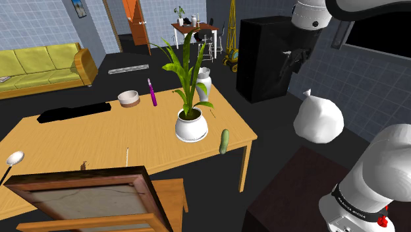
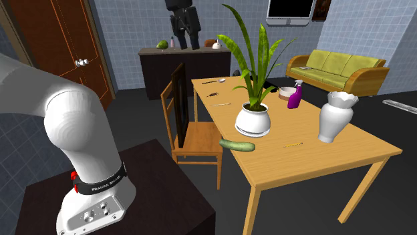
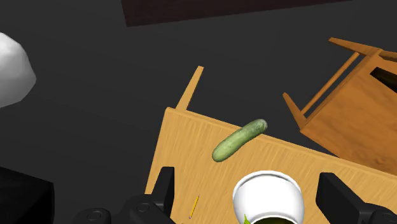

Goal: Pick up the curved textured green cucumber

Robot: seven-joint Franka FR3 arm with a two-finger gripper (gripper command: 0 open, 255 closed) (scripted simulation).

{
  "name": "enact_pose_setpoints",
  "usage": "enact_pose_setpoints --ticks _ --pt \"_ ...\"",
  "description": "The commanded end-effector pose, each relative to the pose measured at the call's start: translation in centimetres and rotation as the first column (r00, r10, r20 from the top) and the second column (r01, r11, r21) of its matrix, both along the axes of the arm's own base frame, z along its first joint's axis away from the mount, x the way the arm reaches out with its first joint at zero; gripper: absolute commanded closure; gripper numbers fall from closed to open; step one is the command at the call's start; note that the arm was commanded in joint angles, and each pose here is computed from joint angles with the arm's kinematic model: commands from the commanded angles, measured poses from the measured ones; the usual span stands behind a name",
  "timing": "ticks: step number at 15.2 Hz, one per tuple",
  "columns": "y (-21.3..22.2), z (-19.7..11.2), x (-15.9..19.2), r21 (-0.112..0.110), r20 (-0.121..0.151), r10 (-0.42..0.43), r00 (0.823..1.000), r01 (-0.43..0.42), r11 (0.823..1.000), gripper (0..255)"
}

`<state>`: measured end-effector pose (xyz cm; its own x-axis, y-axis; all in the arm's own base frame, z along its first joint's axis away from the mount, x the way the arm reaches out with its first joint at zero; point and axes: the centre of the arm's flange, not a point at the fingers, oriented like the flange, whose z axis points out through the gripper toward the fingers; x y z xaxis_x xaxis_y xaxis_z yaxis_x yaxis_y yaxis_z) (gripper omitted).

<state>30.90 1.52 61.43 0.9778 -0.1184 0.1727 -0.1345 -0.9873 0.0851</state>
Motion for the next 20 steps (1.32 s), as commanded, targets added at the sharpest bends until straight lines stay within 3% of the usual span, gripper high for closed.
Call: enact_pose_setpoints --ticks 1,10,20 --pt "0.0 0.0 0.0 0.000 0.000 0.000 1.000 0.000 1.000 0" --pt "0.7 -10.1 6.6 0.031 -0.020 -0.137 0.990 0.138 0.990 0" --pt "0.9 -21.4 13.8 0.062 -0.046 -0.286 0.957 0.288 0.956 0"
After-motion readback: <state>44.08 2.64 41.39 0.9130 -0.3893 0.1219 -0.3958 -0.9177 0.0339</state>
